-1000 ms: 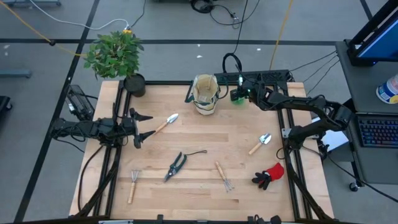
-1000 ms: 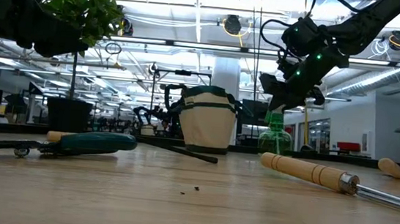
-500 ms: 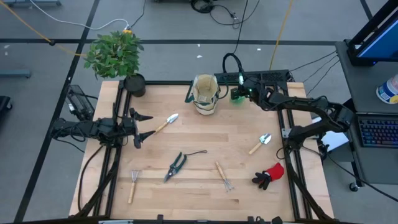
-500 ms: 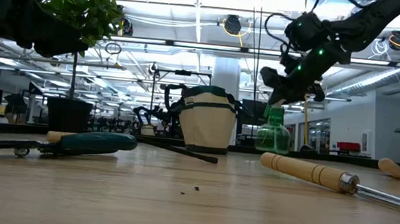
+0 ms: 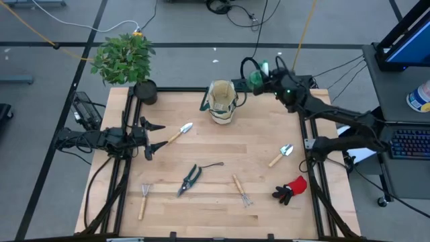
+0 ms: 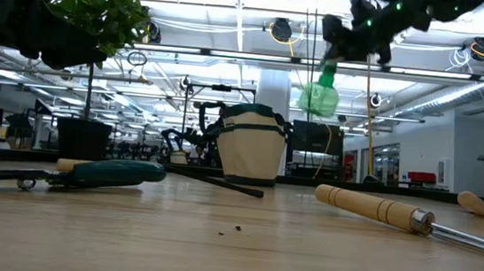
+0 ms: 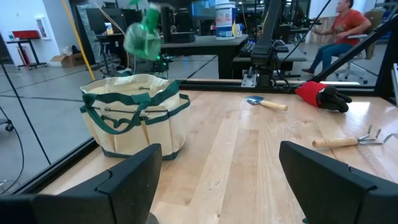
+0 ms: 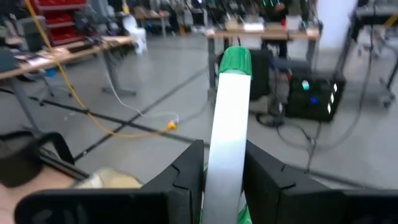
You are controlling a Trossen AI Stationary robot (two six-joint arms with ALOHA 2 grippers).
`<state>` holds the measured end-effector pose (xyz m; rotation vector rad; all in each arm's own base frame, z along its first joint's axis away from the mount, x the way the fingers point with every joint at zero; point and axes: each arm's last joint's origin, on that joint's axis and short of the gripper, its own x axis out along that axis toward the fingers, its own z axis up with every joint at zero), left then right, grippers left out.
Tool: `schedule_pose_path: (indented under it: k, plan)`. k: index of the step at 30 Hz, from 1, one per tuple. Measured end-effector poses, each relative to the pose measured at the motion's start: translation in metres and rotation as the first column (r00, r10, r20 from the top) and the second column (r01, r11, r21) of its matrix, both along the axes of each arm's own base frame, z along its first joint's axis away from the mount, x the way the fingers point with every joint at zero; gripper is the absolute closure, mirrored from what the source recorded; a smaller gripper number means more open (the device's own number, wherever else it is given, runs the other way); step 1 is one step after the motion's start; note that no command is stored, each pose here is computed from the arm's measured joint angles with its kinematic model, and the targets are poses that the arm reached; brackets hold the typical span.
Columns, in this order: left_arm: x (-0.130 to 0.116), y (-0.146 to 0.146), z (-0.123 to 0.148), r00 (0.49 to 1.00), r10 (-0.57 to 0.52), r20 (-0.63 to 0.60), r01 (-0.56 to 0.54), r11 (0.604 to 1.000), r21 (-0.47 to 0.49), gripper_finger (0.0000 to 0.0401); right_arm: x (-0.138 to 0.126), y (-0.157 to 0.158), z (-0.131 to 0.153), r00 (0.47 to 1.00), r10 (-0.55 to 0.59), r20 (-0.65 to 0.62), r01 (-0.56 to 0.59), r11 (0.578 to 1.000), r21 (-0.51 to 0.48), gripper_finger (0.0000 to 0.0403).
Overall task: Pick & Place Garden tools in Gardening bag
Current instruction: Put the green spray bottle into the brown gardening bag
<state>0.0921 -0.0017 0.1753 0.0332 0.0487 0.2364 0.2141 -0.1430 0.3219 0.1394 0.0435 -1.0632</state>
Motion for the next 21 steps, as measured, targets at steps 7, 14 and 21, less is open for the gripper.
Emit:
schedule_pose_path:
  k: [7, 14, 21]
  plan:
    - [0.000, 0.000, 0.000, 1.000, 0.000, 0.000, 0.000, 1.000, 0.000, 0.0068, 0.020, 0.011, 0.030, 0.995, 0.087, 0.044, -0.083, 0.994, -0.072, 0.0326]
    - [0.000, 0.000, 0.000, 1.000, -0.001, 0.000, 0.001, 1.000, 0.000, 0.0068, 0.053, 0.018, 0.029, 0.972, 0.224, 0.068, -0.219, 0.972, -0.083, 0.0326]
    - [0.000, 0.000, 0.000, 1.000, -0.001, 0.007, 0.001, 1.000, -0.010, 0.0068, 0.085, 0.012, 0.005, 0.969, 0.246, 0.023, -0.246, 0.969, -0.016, 0.0326]
